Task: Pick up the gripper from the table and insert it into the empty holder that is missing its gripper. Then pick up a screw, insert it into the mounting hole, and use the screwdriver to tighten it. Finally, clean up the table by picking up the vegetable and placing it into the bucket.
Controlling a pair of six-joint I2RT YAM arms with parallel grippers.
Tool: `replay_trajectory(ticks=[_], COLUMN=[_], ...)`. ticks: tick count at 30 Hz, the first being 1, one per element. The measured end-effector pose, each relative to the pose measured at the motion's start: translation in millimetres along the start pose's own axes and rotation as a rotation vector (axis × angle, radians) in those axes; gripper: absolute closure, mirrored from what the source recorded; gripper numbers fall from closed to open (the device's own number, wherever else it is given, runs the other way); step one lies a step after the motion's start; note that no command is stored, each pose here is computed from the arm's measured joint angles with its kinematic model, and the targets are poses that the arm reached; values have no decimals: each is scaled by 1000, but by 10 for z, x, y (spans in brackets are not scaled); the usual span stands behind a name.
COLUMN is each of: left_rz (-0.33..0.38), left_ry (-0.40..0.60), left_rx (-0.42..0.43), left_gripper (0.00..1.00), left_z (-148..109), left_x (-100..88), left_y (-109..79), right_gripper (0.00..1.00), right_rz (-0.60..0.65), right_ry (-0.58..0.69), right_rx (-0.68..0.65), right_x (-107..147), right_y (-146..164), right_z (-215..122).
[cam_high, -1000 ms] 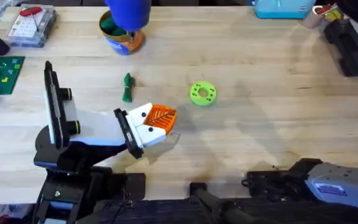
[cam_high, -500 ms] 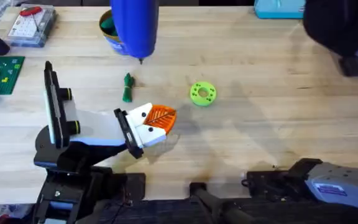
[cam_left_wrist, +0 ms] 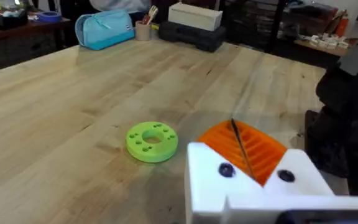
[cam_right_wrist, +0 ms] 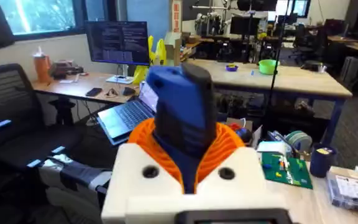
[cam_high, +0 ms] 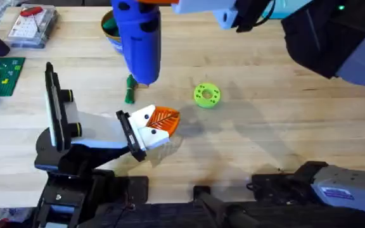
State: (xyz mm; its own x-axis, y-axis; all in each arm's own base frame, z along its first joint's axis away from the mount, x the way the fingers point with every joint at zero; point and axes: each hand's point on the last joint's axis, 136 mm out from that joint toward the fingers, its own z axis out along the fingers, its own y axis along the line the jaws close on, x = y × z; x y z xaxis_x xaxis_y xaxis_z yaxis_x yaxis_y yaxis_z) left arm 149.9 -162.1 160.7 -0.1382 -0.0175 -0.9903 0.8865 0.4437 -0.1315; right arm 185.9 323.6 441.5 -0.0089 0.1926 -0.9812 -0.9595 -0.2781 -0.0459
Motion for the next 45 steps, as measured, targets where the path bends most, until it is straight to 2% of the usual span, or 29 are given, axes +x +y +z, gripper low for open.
replay_trajectory(ticks=[11,17,24,31,39,45], left_rz=[0,0,0,0,0,0], left_ry=[0,0,0,0,0,0], left_rx=[0,0,0,0,0,0], left_gripper=[982,982,982,982,982,982], left_z=[0,0,0,0,0,0], left_x=[0,0,0,0,0,0], left_y=[0,0,0,0,1,0], right_gripper=[952,952,954,952,953,952], right_rz=[-32,-17,-58,-35,-35,3], right_ry=[3,22,28,47,51,68], right_rx=[-44,-43,-50,-41,-48,-49], right_x=[76,147,201,398,455,629], right_y=[117,103,119,103,108,39], right_z=[119,131,148,119,135,165])
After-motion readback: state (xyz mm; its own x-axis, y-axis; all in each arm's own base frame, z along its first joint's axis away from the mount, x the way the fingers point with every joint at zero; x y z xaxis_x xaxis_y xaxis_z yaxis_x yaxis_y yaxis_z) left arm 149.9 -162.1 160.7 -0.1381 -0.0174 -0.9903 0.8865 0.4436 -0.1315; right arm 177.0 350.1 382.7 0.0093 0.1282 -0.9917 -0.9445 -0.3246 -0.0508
